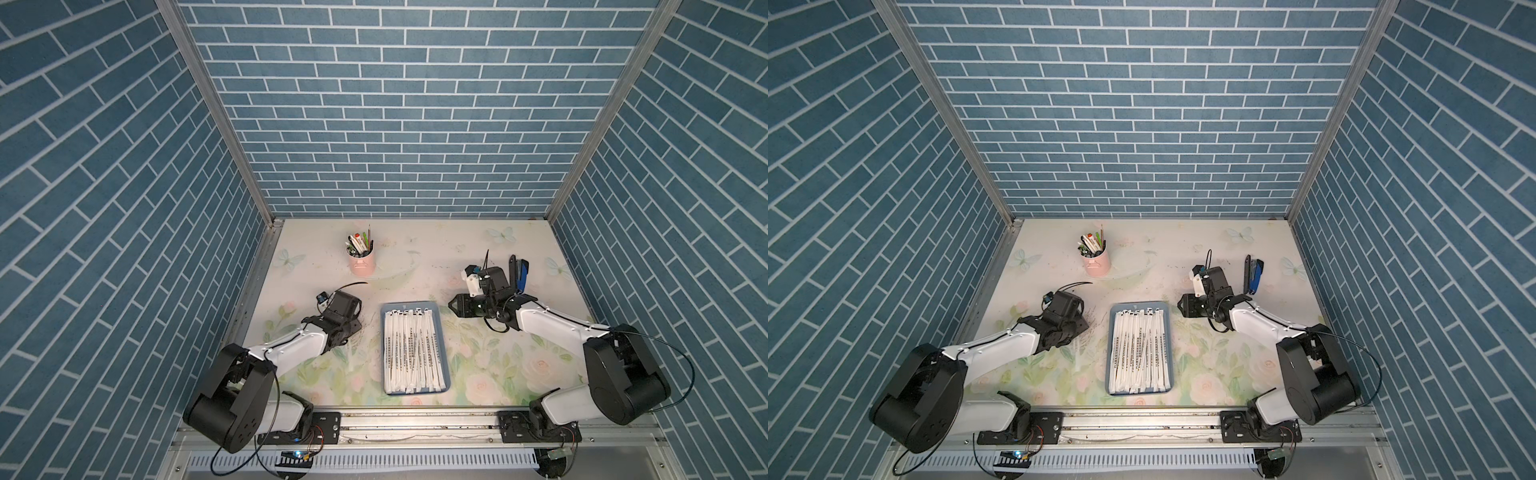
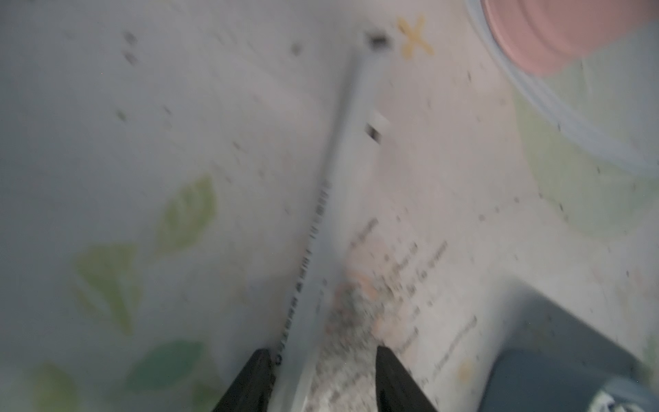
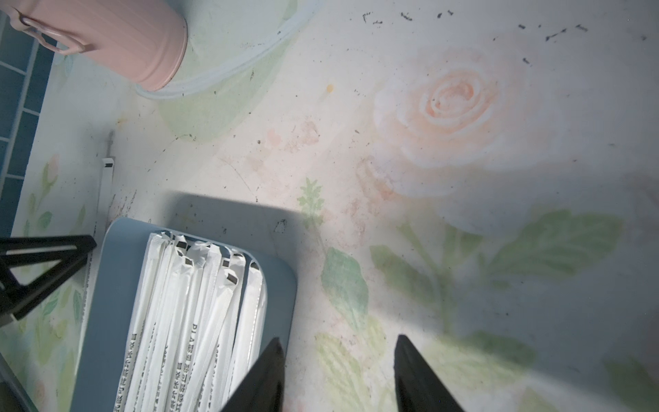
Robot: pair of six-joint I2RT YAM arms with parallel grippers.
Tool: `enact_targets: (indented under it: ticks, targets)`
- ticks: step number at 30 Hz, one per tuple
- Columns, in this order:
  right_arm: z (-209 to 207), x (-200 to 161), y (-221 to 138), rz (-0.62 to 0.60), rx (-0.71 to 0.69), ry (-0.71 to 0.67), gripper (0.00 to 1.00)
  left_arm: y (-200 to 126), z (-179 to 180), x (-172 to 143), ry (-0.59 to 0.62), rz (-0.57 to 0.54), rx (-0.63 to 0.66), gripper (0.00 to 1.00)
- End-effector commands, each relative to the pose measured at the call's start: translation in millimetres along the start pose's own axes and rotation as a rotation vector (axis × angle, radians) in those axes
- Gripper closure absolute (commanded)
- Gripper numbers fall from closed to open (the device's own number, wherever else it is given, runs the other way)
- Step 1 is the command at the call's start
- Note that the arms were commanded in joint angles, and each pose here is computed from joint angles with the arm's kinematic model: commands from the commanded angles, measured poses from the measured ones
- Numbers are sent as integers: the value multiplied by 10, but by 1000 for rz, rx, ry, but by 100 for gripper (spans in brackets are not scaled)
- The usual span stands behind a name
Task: Put the straws into the storage box
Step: Move the straw to the center of the board, then pick up the straw from the center of the board.
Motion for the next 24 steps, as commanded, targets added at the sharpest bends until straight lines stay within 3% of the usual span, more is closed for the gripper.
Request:
enact_targets:
  ticks: [1, 5, 8, 14, 24]
  targets:
    - [27, 112, -64, -27, -11, -16, 50, -153, 41, -182, -9, 77, 76, 49]
    - [50, 127, -56, -27, 6, 0, 50, -379, 23, 172, 137, -62, 170, 50]
    - [72, 140, -59, -23, 15, 7, 50, -364, 36, 316, 230, -93, 259, 55]
    - [76, 158, -101, -22, -2, 12, 51, -205, 19, 246, 262, -57, 232, 62]
    - [126, 154, -60, -13, 6, 28, 51, 14, 27, 154, 286, -9, 200, 63]
Point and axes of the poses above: each gripper's point midway between its finger pads, its own y axis out along the fingers, its own z axis along the line the jaws close on, x = y × z, the point moved 6 cm from there along -y, back along the fingers, and after that the axes turned 2 degrees about y, right-handed, at the moved point
